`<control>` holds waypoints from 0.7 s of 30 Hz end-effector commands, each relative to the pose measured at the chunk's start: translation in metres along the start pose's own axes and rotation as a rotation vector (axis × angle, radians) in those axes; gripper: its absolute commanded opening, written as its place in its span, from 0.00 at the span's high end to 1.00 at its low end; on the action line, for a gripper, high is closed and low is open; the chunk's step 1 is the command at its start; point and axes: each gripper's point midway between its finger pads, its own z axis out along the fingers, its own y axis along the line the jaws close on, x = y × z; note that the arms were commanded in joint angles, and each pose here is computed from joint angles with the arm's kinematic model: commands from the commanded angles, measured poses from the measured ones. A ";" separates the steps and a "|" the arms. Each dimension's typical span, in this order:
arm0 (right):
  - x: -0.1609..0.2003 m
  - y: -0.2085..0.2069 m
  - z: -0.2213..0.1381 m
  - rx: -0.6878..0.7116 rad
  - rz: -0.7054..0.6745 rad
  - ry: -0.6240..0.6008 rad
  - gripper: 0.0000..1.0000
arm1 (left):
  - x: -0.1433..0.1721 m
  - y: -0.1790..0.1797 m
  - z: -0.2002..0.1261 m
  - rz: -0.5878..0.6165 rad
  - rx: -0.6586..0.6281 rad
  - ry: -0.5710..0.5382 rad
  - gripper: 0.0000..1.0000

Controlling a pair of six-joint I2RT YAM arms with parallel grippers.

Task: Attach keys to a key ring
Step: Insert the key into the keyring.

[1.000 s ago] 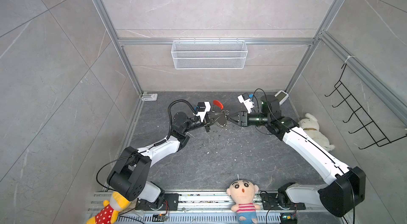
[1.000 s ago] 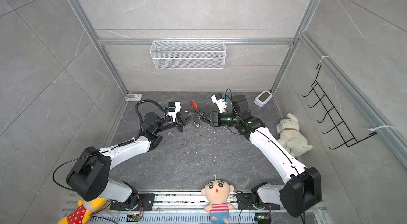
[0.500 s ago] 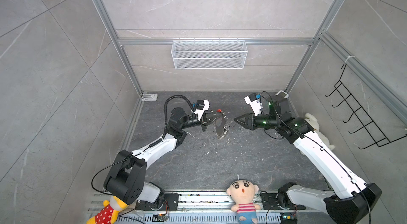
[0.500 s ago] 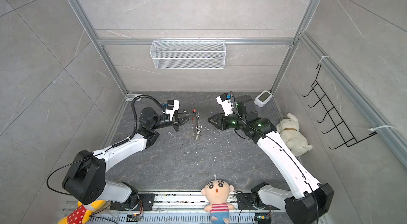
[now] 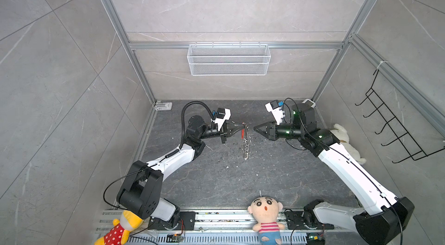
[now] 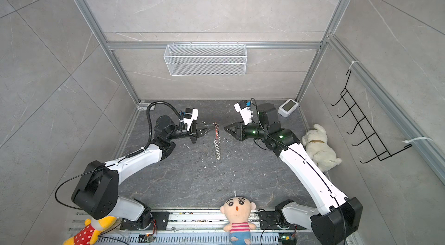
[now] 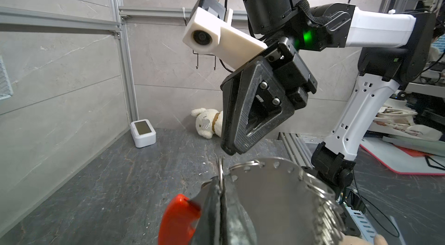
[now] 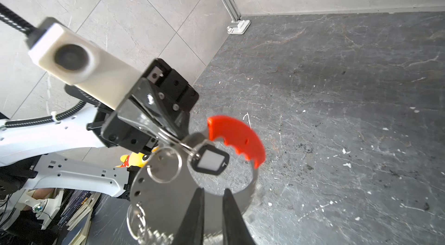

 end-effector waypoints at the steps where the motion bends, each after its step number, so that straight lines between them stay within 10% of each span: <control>1: -0.016 0.013 0.000 -0.042 -0.077 -0.030 0.83 | -0.032 -0.007 0.002 0.083 0.054 -0.066 1.00; 21: -0.033 0.020 0.012 -0.112 -0.149 -0.022 0.79 | -0.029 -0.007 0.009 -0.006 0.127 -0.027 1.00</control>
